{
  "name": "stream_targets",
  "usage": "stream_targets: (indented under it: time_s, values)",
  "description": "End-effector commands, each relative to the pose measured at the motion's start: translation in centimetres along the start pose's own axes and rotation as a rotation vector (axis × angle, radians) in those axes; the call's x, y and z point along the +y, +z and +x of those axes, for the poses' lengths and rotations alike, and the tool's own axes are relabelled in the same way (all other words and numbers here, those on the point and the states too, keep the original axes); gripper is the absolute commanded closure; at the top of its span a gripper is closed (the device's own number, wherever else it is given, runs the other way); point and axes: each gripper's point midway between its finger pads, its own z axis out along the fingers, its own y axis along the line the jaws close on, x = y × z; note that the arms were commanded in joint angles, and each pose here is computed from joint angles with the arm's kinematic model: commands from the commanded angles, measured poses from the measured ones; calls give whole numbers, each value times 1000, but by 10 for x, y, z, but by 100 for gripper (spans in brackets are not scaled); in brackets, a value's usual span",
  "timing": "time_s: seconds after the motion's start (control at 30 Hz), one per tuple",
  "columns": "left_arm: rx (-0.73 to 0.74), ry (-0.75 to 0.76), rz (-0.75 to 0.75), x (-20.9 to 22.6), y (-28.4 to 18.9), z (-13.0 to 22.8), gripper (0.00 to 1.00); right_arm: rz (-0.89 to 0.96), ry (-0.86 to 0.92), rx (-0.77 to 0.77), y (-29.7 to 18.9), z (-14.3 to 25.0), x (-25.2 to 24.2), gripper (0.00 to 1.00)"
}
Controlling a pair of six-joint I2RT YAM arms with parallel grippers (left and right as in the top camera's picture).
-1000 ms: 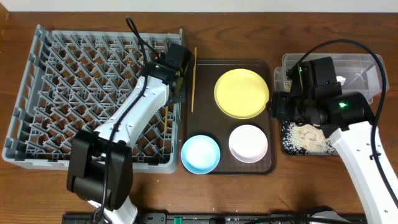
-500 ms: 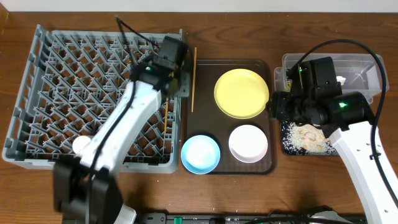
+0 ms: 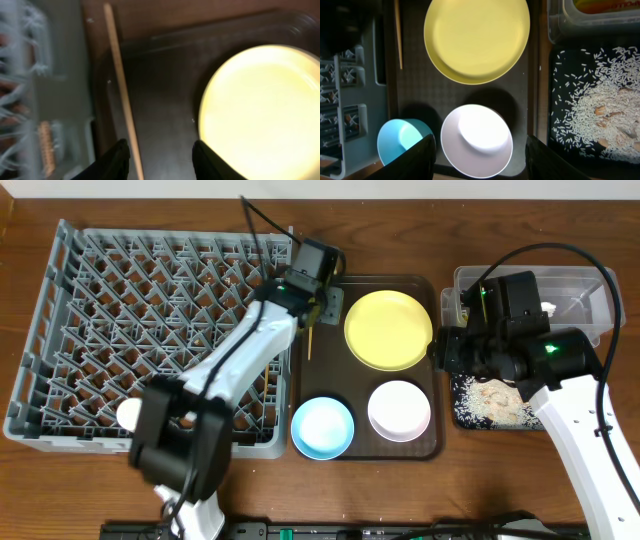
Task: Sort waste into correct bins and load items into the dishwasher
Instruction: 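Move the chopsticks with the left gripper and insert them into the dish rack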
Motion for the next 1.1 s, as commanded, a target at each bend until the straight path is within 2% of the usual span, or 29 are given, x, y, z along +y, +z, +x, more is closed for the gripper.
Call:
stream_targets:
  time_s: [0.0,0.17,0.43,0.77,0.9,1.07]
  values:
    - [-4,37,-43,8,18,2,56,-2,7,-2,0,0,-1,45]
    - [-10,44,-199,34,45,7,56,-3,6,-5,0,-1,-1,45]
    - [67,54,-200,37,79,35,56,1,8,8,4,-1,-2,45]
    - [109,78,-142,15,84,49,57,10,15,43,15,1,-4,49]
    - [109,91,-130,6,84,51,71,11,15,44,15,2,-4,50]
    - [109,106,-121,-2,83,52,77,11,15,44,15,2,-4,51]
